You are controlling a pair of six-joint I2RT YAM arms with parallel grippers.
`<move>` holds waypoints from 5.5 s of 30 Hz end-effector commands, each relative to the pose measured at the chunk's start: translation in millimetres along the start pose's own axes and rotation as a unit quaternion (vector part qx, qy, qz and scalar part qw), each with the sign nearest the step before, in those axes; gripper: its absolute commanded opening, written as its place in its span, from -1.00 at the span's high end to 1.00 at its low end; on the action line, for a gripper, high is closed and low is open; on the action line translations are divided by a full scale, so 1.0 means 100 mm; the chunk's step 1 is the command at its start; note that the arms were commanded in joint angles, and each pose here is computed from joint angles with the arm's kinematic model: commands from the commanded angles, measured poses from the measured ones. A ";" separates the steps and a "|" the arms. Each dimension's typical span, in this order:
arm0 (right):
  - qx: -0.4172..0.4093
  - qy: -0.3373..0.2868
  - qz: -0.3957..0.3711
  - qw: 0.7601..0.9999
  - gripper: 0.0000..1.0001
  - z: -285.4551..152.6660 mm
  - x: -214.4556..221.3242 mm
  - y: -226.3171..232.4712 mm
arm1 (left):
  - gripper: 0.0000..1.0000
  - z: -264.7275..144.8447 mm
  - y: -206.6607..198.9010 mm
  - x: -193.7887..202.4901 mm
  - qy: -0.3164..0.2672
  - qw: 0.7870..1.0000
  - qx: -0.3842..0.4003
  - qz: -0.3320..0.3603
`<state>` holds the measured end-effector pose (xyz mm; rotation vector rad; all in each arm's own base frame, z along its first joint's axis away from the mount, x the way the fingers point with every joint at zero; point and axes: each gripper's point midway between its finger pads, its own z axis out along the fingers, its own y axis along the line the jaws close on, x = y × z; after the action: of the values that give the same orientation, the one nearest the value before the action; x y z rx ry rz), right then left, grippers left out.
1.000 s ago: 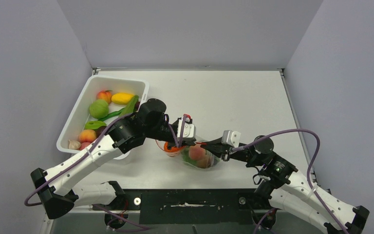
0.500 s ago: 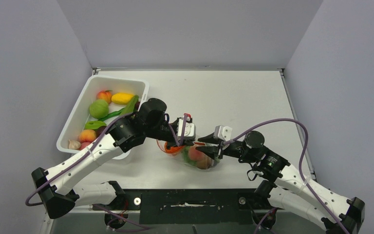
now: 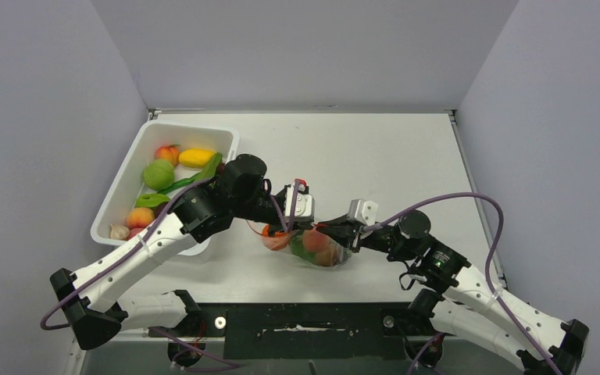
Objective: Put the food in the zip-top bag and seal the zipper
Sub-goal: Zip the zipper food storage bag at the center of the board, then place the zipper food storage bag at the center of the board, then reset both arms
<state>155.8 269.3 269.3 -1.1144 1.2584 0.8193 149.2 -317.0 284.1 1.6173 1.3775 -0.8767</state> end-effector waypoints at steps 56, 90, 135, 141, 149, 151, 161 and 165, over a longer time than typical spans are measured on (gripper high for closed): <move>0.368 -0.043 0.094 0.924 1.00 -0.81 0.12 -1.16 | 1.00 -0.53 0.04 0.25 0.047 0.996 -0.067 -0.034; 0.483 -0.019 0.108 0.869 1.00 -1.32 0.25 -1.39 | 1.00 -0.71 -0.16 0.37 0.042 0.995 -0.080 -0.042; 0.460 0.008 0.136 0.877 0.40 -0.94 0.56 -1.94 | 0.17 -0.63 0.96 0.99 0.000 0.910 -0.326 -0.255; 0.444 0.000 0.144 0.884 -0.27 -1.00 0.42 -1.79 | -0.09 -0.78 1.04 0.91 -0.021 0.894 -0.366 -0.257; 0.461 -0.001 0.166 0.872 -0.95 -1.22 0.21 -1.65 | -0.43 -0.93 1.22 0.81 -0.048 0.839 -0.424 -0.338; 0.454 -0.009 0.172 0.874 -0.95 -1.24 0.13 -1.59 | -0.43 -0.96 1.28 0.80 -0.060 0.818 -0.444 -0.360; 0.449 -0.033 0.214 0.867 -0.95 -1.38 -0.27 -1.42 | -0.47 -1.46 1.31 0.32 -0.204 0.773 -0.501 -0.331; 0.441 -0.037 0.222 0.869 -0.95 -1.38 -0.39 -1.39 | -0.47 -1.67 1.25 0.12 -0.247 0.761 -0.511 -0.315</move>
<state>246.7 99.1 317.7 -0.0644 1.6224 0.4395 274.9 -181.5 300.5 0.1559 1.7872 -0.5673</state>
